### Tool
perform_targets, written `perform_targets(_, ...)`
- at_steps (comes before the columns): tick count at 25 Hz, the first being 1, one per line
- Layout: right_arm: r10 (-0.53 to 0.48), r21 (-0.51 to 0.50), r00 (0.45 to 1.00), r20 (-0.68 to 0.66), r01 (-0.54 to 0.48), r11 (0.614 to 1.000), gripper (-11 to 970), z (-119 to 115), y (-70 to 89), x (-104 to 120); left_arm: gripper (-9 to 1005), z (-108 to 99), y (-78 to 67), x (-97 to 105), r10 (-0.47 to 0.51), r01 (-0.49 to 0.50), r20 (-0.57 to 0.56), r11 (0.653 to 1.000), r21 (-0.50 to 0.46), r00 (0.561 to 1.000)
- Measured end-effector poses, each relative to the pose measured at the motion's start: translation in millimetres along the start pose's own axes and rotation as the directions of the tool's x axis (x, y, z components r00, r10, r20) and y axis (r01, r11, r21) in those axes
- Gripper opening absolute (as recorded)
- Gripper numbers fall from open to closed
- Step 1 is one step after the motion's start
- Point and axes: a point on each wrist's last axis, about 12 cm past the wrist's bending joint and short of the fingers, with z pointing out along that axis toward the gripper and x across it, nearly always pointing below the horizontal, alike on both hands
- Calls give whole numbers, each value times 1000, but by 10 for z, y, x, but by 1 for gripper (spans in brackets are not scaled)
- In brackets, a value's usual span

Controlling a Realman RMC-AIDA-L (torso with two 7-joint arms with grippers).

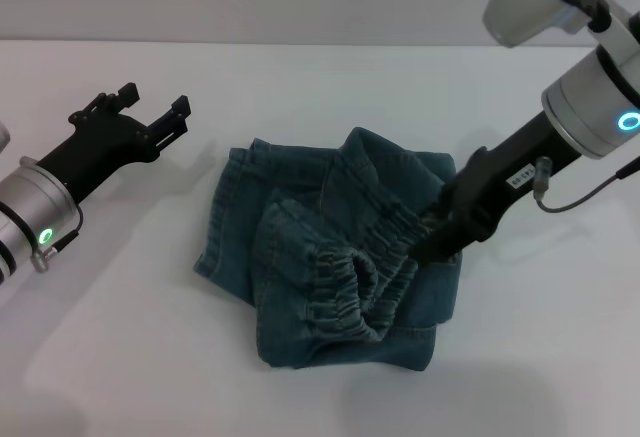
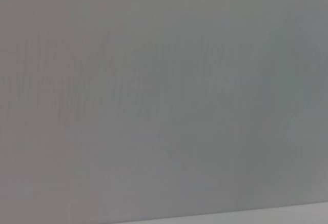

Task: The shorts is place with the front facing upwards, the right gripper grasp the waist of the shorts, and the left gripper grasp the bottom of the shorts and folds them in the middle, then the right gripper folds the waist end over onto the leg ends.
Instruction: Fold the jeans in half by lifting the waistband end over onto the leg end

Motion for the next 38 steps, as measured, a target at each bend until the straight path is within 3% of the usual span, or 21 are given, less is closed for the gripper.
perform_targets(9, 12, 84, 998, -68, -6, 996, 542, 34, -84, 43, 783, -1, -2, 32, -4, 4, -17, 1000, -11, 1000)
perform_targets(21, -17, 131, 993, -118, 33, 991, 541, 279, -116, 33, 783, -49, -2, 84, -21, 20, -22, 999, -28, 1000)
perform_targets(38, -9, 87, 999, -43, 13, 996, 537, 353, -84, -20, 783, -54, -12, 124, -28, 26, -38, 999, -40, 999)
